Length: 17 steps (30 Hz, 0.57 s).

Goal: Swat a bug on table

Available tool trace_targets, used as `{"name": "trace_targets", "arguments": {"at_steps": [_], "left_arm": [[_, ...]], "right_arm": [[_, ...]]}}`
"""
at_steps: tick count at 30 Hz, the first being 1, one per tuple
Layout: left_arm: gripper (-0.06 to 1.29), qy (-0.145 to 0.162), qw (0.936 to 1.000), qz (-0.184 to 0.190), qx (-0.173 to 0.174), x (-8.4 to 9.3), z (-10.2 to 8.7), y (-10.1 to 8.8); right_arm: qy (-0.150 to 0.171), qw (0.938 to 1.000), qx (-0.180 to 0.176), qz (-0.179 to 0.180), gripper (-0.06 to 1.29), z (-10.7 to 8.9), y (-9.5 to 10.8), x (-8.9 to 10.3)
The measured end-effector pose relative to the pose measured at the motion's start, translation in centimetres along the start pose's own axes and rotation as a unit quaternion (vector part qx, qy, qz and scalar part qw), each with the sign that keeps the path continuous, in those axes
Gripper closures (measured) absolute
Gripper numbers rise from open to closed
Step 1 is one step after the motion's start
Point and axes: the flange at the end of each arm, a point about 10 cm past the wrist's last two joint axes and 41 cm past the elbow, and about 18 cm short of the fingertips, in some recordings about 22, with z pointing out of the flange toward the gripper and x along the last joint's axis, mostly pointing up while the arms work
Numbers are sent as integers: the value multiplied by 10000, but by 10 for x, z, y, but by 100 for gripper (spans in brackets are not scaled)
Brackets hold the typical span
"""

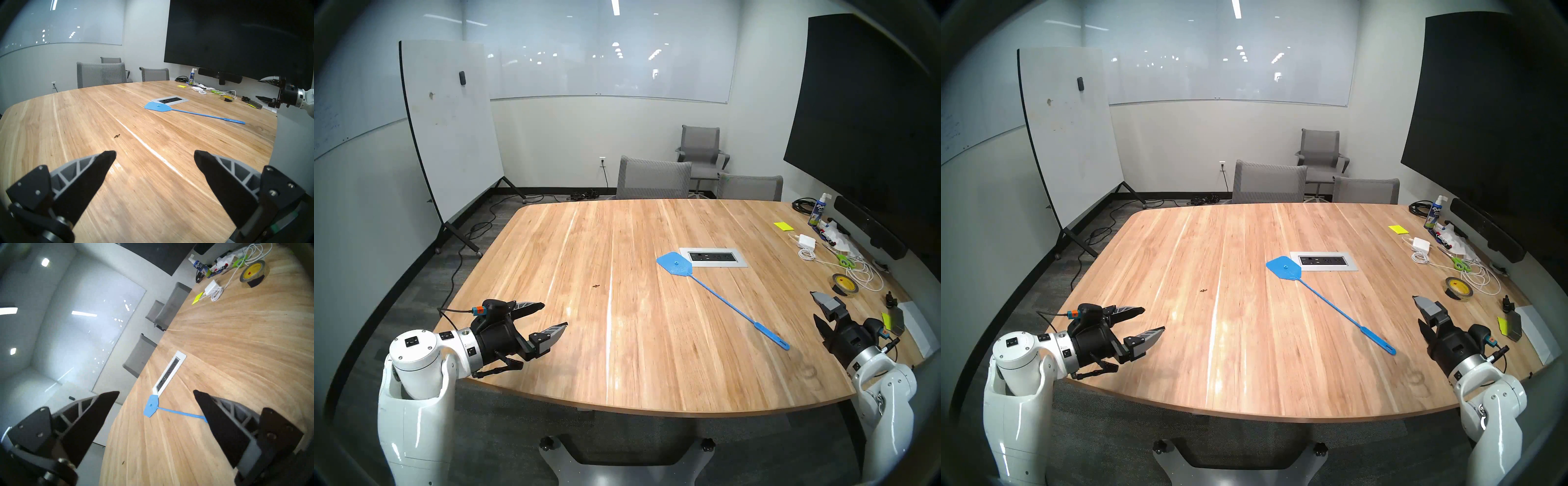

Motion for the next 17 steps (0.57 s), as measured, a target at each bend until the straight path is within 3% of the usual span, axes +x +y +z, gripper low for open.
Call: {"name": "trace_targets", "arguments": {"at_steps": [17], "left_arm": [[-2, 2, 10000, 4, -4, 0, 0, 0]], "right_arm": [[-539, 9936, 879, 467, 0, -56, -8, -8]]}}
